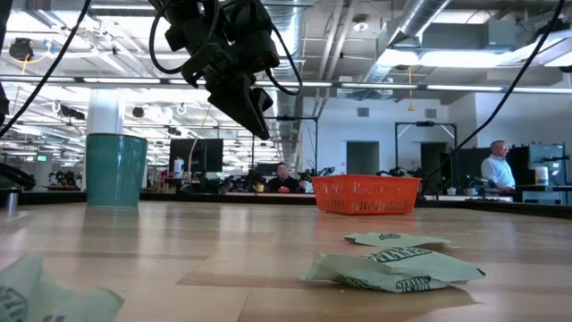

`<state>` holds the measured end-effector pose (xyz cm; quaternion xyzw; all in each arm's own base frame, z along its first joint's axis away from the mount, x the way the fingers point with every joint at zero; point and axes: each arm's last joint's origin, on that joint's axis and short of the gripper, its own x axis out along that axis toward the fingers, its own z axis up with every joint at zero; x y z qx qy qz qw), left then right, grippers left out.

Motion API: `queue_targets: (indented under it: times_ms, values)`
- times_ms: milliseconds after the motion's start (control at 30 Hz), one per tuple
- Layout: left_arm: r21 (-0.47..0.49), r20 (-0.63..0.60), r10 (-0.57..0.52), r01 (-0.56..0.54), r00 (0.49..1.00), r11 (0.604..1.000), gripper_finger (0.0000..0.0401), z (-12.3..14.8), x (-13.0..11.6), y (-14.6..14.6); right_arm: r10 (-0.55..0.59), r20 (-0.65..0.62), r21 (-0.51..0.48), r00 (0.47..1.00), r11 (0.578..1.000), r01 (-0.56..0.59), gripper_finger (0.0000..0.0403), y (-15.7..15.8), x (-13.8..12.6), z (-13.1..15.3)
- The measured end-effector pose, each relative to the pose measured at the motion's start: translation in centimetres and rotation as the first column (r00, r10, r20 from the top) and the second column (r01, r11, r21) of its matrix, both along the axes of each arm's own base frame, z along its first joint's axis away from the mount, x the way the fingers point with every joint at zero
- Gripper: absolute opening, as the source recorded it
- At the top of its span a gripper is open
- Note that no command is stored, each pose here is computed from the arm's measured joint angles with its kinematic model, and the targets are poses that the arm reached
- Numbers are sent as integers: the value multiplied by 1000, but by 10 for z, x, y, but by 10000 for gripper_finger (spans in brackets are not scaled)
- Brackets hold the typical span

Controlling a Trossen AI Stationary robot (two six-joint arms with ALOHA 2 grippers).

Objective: Pick and place Stevia / Truvia into bins
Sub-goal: Put the stevia packet into the orange bin

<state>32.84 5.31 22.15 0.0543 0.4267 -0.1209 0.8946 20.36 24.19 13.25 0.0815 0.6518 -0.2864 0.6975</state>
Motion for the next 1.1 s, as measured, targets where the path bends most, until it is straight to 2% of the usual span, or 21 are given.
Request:
queue_targets:
  times_ms: [167, 400, 567, 767, 867, 933, 1033, 1100]
  values:
    - [0, 0, 0, 0, 1000, 1000, 109, 0, 0, 0, -21, 11, -31, 1000, 999, 21, 5, 1, 10, 19]
    - [-4, -1, 1, -1, 1000, 1000, 109, 0, 0, -1, 38, 204, -204, 978, 979, 4, 4, -12, 41, 46]
    - [-10, 0, -14, 14, 1000, 1000, 109, 0, 1, -5, 62, 260, -295, 964, 955, 18, 3, -46, 64, 64]
    - [-11, 0, -29, 29, 1000, 1000, 109, 0, 1, -10, 119, 269, -383, 956, 924, -7, 2, -107, 86, 102]
    - [-11, 0, -35, 35, 999, 999, 109, 0, 2, -11, 139, 247, -373, 959, 927, -38, 1, -142, 96, 119]
    - [-11, 0, -35, 35, 999, 999, 109, 0, 2, -12, 146, 243, -328, 959, 943, -60, 1, -167, 103, 128]
    - [-11, 0, -35, 35, 999, 999, 109, 0, 2, -12, 157, 261, -155, 953, 981, -119, 1, -207, 109, 130]
    - [-11, 0, -35, 35, 999, 999, 109, 0, 2, -12, 156, 300, -33, 941, 988, -154, 1, -234, 112, 127]
